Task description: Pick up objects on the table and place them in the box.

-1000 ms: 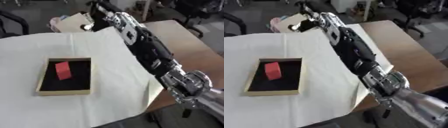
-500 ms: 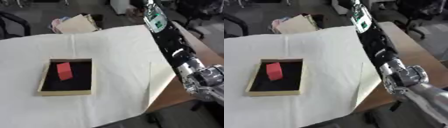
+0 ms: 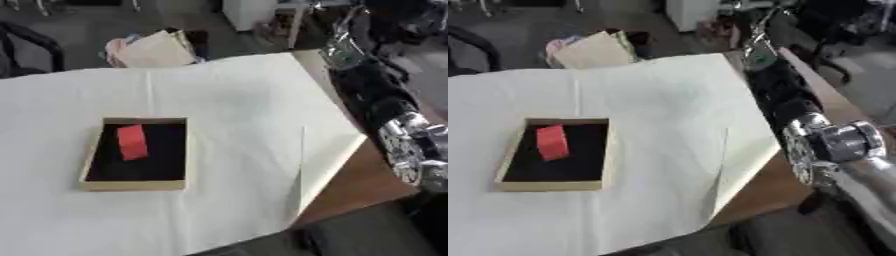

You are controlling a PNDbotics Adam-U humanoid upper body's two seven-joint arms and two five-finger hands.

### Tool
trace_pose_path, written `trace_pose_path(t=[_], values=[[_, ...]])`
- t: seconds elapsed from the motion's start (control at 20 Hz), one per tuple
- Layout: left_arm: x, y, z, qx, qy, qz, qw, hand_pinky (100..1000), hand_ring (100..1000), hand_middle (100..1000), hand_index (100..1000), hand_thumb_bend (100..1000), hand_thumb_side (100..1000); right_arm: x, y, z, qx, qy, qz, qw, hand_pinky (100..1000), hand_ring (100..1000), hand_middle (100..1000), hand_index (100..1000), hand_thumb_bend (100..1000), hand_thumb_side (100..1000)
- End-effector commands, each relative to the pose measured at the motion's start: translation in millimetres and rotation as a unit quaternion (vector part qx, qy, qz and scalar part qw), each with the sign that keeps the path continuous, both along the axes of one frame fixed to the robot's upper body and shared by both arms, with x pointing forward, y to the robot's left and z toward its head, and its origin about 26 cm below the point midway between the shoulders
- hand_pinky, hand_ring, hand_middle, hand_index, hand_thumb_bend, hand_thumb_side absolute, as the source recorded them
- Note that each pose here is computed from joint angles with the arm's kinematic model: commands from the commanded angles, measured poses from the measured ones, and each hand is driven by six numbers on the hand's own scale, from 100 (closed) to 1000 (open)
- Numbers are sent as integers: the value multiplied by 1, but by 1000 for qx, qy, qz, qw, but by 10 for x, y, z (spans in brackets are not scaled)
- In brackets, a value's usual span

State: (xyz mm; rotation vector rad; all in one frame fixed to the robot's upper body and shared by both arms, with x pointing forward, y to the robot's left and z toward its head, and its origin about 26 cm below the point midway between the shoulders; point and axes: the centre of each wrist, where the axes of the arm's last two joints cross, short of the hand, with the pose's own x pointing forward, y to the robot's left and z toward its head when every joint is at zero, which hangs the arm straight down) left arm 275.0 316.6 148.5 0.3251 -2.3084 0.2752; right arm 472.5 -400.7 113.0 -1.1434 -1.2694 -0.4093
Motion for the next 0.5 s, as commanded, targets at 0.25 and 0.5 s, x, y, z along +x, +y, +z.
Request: trace_pose_path(t=[0.25, 0.5], values=[[-14, 33, 79, 14, -9, 3, 1000, 806, 531, 597, 810, 240, 456, -170, -302, -154, 31, -14, -50, 998, 428, 768, 644, 893, 246, 574], [-19, 41, 73, 14, -8, 4, 1000, 806, 530, 597, 810, 241, 456, -223, -316, -273, 41, -19, -54, 997, 427, 767, 644, 892, 218, 590]])
